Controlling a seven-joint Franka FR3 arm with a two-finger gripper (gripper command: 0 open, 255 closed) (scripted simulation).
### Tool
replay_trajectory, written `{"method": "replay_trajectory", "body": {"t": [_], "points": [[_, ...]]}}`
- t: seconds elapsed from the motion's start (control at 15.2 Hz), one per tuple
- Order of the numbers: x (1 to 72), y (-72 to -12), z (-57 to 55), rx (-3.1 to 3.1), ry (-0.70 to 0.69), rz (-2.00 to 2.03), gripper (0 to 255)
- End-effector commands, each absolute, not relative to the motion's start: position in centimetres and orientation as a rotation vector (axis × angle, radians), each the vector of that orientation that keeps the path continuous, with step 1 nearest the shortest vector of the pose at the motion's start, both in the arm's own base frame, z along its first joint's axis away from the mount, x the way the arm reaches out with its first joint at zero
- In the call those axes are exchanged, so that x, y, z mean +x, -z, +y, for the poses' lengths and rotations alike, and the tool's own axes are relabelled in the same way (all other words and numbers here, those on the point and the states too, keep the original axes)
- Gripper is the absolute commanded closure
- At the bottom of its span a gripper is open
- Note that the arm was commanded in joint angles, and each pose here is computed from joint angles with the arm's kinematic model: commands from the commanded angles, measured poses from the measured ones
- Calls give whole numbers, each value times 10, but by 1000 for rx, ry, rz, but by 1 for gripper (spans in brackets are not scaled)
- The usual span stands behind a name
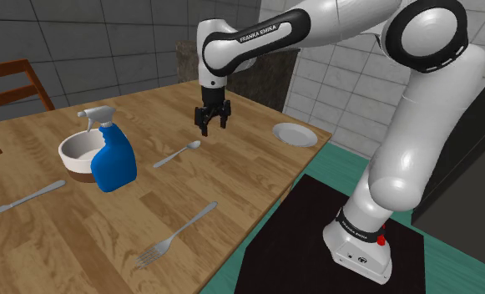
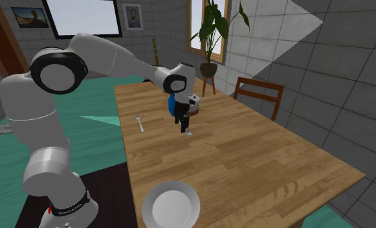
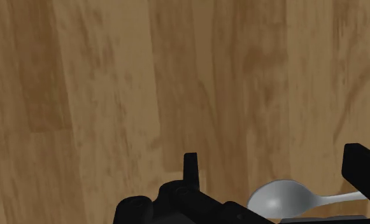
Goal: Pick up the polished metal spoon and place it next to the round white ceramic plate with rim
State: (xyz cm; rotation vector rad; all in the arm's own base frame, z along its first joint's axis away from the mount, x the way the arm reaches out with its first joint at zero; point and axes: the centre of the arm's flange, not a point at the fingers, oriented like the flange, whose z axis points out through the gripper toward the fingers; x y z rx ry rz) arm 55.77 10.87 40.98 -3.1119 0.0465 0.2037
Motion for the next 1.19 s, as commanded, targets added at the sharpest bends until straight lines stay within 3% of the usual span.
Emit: {"method": "replay_trajectory", "body": {"t": [0.0,0.26,1.12], "points": [[578,-397,119,-3104,-217,56,0],[619,-372,136,-3091,-240,74,0],[613,-332,138,-3091,-240,74,0]]}}
